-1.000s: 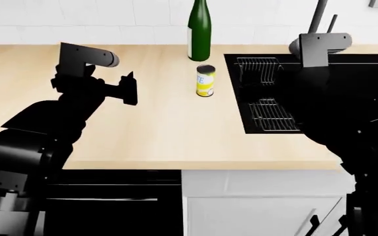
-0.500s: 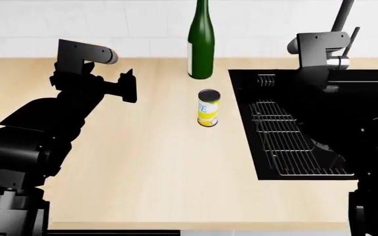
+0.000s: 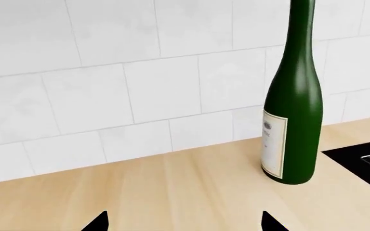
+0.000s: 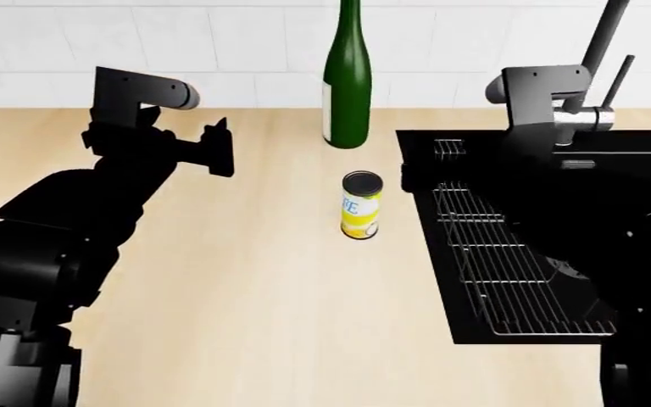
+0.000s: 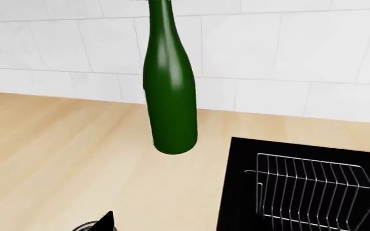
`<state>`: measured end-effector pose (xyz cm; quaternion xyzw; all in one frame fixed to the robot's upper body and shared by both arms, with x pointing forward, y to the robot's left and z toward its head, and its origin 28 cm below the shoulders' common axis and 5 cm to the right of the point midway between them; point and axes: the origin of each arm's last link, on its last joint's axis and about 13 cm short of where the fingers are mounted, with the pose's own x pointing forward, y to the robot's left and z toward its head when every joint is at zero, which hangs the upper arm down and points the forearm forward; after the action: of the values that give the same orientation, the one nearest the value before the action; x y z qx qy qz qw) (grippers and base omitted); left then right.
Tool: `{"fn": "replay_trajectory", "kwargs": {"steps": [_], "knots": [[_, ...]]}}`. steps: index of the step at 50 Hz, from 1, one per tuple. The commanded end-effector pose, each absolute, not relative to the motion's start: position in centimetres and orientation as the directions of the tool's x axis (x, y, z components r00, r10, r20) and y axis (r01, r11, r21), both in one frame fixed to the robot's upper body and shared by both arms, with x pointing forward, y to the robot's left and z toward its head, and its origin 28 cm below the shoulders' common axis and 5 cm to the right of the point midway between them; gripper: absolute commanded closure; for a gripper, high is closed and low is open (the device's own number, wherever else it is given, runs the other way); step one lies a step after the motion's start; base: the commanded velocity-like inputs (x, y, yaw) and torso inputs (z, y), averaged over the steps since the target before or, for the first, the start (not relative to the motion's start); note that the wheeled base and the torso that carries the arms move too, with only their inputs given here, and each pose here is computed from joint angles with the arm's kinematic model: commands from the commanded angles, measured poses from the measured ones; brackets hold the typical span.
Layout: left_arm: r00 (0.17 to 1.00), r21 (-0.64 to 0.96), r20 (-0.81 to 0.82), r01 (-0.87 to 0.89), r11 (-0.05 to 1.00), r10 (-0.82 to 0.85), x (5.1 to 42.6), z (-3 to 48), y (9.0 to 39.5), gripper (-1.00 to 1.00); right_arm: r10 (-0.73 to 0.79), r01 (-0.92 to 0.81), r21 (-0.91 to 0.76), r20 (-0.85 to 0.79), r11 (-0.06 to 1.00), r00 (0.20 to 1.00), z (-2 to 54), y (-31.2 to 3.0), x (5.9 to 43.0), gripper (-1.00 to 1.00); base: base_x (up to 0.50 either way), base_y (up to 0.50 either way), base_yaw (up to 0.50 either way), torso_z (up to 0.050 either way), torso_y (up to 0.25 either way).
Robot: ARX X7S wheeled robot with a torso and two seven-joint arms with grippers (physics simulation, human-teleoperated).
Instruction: Pick the cans from the counter and place them in their designated side in the cabinet.
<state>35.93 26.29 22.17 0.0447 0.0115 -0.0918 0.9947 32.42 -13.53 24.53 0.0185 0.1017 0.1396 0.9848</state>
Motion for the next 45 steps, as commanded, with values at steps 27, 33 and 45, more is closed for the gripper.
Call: {"fn": "replay_trajectory", "kwargs": {"steps": [27, 33, 45], "knots": [[0.982, 0.082, -0.021, 0.187, 0.979, -0.186, 35.6, 22.4, 26.3, -1.00, 0.406, -0.410, 0.069, -0.359, 0.909, 0.840, 24.2, -12.8, 30.3, -1.00, 0.00, 0.00, 0.00, 0.000, 0.000], [0.983, 0.081, -0.017, 0.185, 0.979, -0.184, 35.5, 22.5, 26.4, -1.00, 0.429, -0.437, 0.068, -0.369, 0.897, 0.824, 23.9, -12.5, 30.7, -1.00, 0.00, 0.00, 0.00, 0.000, 0.000], [0.983, 0.079, -0.013, 0.182, 0.980, -0.182, 35.5, 22.6, 26.4, -1.00, 0.437, -0.450, 0.059, -0.374, 0.891, 0.818, 23.7, -12.3, 30.9, -1.00, 0.00, 0.00, 0.00, 0.000, 0.000]]}}
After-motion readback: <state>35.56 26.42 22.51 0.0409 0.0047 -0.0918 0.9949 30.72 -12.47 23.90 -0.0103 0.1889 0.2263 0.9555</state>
